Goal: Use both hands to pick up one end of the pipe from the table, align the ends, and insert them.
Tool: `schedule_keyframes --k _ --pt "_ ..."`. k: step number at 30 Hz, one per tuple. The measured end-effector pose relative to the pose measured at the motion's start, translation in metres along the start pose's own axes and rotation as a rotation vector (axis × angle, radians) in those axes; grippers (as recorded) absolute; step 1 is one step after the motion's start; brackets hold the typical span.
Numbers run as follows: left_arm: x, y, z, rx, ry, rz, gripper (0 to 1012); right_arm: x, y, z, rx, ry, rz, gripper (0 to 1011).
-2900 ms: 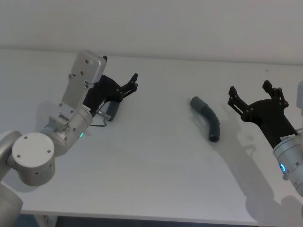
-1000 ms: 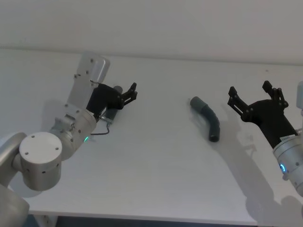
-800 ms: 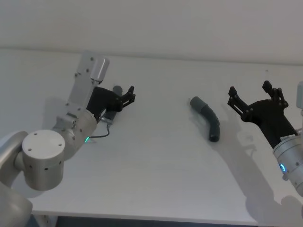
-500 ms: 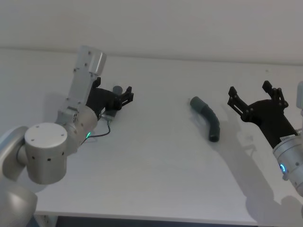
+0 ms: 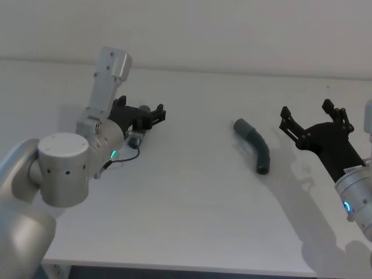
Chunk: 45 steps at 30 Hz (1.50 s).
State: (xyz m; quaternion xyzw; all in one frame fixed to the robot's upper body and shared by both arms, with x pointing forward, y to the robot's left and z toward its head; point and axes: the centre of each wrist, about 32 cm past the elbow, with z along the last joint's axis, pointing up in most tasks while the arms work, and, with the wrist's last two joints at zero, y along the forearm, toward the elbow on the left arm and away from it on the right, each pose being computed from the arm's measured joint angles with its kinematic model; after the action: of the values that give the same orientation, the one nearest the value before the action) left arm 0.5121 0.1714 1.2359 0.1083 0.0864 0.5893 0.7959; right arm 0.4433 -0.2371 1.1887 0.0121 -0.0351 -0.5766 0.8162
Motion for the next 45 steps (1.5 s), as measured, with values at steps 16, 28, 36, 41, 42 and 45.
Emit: schedule_keyframes --k 16,28,36,41,42,45 --pt "-0.0038 -0.0132 0.0142 0.141 -0.011 0.027 1000 0.000 0.000 0.000 0.000 0.000 0.000 1002" --pt "-0.0090 -0.0225 0.0170 0.191 -0.023 0.040 1000 0.000 0.000 0.000 0.000 0.000 0.000 1002" --pt "-0.0112 -0.0269 0.0158 0.206 -0.019 0.039 1000 0.000 0.000 0.000 0.000 0.000 0.000 1002" --pt "-0.0123 -0.0291 0.0147 0.212 -0.019 0.038 1000 0.000 0.000 0.000 0.000 0.000 0.000 1002" --pt "-0.0124 -0.0293 0.0146 0.213 -0.020 0.037 1000 0.000 0.000 0.000 0.000 0.000 0.000 1002" --pt "-0.0128 -0.0303 0.0142 0.215 -0.023 0.037 1000 0.000 0.000 0.000 0.000 0.000 0.000 1002"
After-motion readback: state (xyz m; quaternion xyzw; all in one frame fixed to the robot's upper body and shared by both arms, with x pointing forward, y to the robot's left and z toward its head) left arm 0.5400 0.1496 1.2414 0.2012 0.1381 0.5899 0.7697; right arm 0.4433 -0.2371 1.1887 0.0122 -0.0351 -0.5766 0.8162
